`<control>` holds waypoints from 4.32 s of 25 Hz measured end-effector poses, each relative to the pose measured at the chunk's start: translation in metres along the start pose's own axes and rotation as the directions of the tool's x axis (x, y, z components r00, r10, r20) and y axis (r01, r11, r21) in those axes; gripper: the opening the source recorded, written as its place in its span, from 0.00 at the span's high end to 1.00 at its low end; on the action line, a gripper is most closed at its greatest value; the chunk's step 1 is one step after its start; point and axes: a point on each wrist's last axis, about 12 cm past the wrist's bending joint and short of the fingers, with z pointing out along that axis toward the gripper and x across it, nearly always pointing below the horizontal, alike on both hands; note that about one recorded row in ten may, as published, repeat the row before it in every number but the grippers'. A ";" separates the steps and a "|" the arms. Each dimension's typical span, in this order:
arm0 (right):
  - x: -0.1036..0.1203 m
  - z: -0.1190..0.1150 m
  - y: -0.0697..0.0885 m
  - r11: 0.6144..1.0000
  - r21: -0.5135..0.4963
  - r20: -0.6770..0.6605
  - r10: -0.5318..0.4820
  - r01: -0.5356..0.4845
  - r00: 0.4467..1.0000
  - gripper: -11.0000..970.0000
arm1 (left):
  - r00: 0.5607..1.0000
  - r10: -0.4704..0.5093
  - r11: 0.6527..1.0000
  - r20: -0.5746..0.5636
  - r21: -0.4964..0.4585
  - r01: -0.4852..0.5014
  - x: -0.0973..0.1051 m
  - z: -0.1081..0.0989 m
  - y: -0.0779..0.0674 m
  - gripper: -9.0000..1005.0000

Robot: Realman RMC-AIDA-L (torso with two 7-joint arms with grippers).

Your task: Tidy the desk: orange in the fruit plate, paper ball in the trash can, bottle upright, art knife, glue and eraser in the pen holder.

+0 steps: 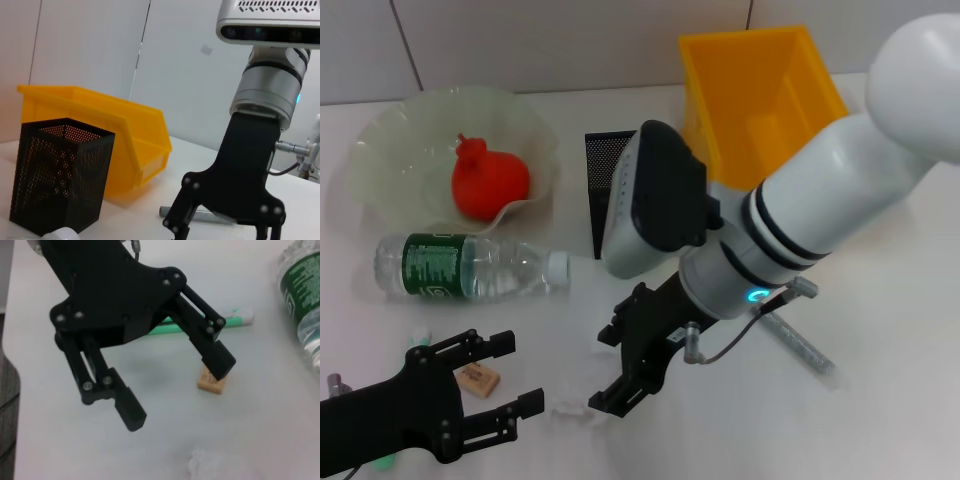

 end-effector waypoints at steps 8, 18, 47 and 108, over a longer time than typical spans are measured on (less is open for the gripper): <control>-0.001 0.013 -0.002 0.999 0.026 -0.020 -0.019 0.020 1.000 0.24 | 1.000 0.002 1.000 0.000 0.003 -0.002 -0.001 0.001 0.000 0.25; -0.001 0.023 0.001 0.999 0.010 -0.048 -0.037 0.038 0.998 0.24 | 1.000 0.004 1.000 0.003 0.007 -0.004 -0.002 0.004 0.001 0.25; -0.006 -0.051 0.009 0.992 0.121 0.127 -0.057 0.042 0.990 0.59 | 1.000 0.020 1.000 0.004 -0.001 -0.020 -0.002 0.010 0.002 0.26; 0.082 -0.164 -0.028 0.836 0.460 0.613 -0.055 -0.300 0.788 0.15 | 0.999 0.031 1.000 0.007 -0.002 -0.031 -0.006 0.024 0.005 0.26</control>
